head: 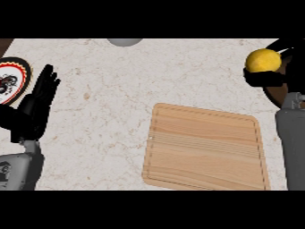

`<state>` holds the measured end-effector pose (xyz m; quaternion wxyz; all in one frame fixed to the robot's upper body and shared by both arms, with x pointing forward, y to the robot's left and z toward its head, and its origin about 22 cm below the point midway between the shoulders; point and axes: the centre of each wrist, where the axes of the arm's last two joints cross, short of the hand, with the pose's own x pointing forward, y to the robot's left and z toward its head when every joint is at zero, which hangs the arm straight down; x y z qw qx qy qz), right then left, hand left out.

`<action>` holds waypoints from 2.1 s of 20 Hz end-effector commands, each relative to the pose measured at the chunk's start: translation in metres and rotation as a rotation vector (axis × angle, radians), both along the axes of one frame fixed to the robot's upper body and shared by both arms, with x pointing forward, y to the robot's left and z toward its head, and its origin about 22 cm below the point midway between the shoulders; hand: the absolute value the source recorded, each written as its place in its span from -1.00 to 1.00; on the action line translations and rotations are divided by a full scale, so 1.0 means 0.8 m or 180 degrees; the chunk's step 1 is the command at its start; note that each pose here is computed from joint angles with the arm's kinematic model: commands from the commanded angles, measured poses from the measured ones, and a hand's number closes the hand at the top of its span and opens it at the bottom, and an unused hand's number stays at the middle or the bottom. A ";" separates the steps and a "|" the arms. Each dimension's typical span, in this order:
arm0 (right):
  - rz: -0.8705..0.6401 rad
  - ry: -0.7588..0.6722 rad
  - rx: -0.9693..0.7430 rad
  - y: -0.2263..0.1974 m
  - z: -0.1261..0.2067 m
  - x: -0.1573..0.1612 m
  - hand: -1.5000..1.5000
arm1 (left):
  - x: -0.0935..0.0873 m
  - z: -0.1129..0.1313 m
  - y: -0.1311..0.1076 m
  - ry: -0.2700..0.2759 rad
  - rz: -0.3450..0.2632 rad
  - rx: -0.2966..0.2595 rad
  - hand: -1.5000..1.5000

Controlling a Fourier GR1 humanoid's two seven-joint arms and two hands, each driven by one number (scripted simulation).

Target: Pick the lemon from the cutting board and place it in the pan

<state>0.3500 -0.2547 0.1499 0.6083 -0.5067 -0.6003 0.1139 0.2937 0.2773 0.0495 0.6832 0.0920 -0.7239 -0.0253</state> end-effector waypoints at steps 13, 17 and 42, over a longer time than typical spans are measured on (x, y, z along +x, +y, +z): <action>-0.0831 0.0152 -0.0683 -0.243 -0.077 0.013 1.00 | 0.008 -0.004 -0.030 -0.0029 -0.0130 -0.0069 0.00; -0.0882 0.0147 -0.0569 -0.269 -0.094 0.000 1.00 | 0.017 0.005 -0.013 -0.0021 -0.0162 -0.0023 0.00; -0.0333 -0.0858 0.1310 -0.297 -0.139 -0.035 -1.00 | 0.010 -0.002 -0.035 -0.0011 -0.0093 -0.0051 0.00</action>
